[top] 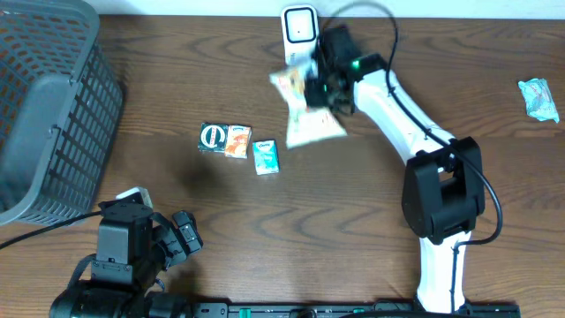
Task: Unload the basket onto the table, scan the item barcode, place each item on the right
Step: 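Lift the white snack bag up against the scanner face, then carry the snack bag right and set it at the top-right corner, then open the right gripper to release the bag and pull back, then move the right gripper left over the teal Kleenex pack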
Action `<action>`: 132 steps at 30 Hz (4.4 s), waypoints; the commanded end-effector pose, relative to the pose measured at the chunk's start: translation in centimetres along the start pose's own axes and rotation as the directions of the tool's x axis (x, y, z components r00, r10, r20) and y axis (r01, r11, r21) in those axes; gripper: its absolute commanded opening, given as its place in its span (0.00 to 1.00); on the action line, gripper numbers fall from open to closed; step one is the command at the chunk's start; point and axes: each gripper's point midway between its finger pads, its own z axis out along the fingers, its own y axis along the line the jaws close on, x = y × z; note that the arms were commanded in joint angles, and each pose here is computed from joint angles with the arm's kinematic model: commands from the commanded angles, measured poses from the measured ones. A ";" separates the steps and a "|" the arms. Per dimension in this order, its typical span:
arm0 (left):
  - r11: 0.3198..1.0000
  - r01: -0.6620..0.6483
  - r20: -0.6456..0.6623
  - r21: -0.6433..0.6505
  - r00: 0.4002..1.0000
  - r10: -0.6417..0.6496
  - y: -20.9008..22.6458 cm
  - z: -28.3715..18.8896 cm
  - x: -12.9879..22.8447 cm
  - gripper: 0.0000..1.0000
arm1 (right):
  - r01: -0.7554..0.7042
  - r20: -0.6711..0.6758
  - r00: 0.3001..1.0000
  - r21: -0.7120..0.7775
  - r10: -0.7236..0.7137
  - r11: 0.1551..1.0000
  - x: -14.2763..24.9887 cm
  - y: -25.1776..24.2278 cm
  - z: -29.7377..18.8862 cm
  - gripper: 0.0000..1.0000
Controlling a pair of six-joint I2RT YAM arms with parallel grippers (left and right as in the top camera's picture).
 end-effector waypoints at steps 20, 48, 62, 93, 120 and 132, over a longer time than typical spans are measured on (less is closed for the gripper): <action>1.000 0.000 0.005 -0.009 1.000 0.000 0.2 0.0 0.0 0.98 | -0.134 0.738 0.628 -0.211 0.247 0.968 -19.4 -1.3 -3.4 0.04; 1.000 0.000 0.005 -0.009 1.000 0.000 0.2 0.0 0.0 0.98 | -0.255 0.673 0.731 0.111 0.116 0.961 -17.2 -18.8 -15.4 0.01; 1.000 0.000 0.005 -0.009 1.000 0.000 0.2 0.0 0.0 0.98 | -0.263 0.250 0.960 0.647 0.127 0.715 -2.4 -37.7 -20.2 0.43; 1.000 0.000 0.005 -0.009 1.000 0.000 0.2 0.0 0.0 0.98 | -0.198 0.085 0.969 -0.302 0.233 0.933 -2.9 -19.3 -10.9 0.52; 1.000 0.000 0.005 -0.009 1.000 0.000 0.2 0.0 0.0 0.98 | -0.004 -0.292 0.956 -0.104 -0.027 0.995 8.3 5.8 -3.0 0.99; 1.000 0.000 0.005 -0.009 1.000 0.000 0.2 0.0 0.0 0.97 | 0.059 -0.275 0.957 -0.130 -0.093 0.990 9.3 9.0 -2.6 0.99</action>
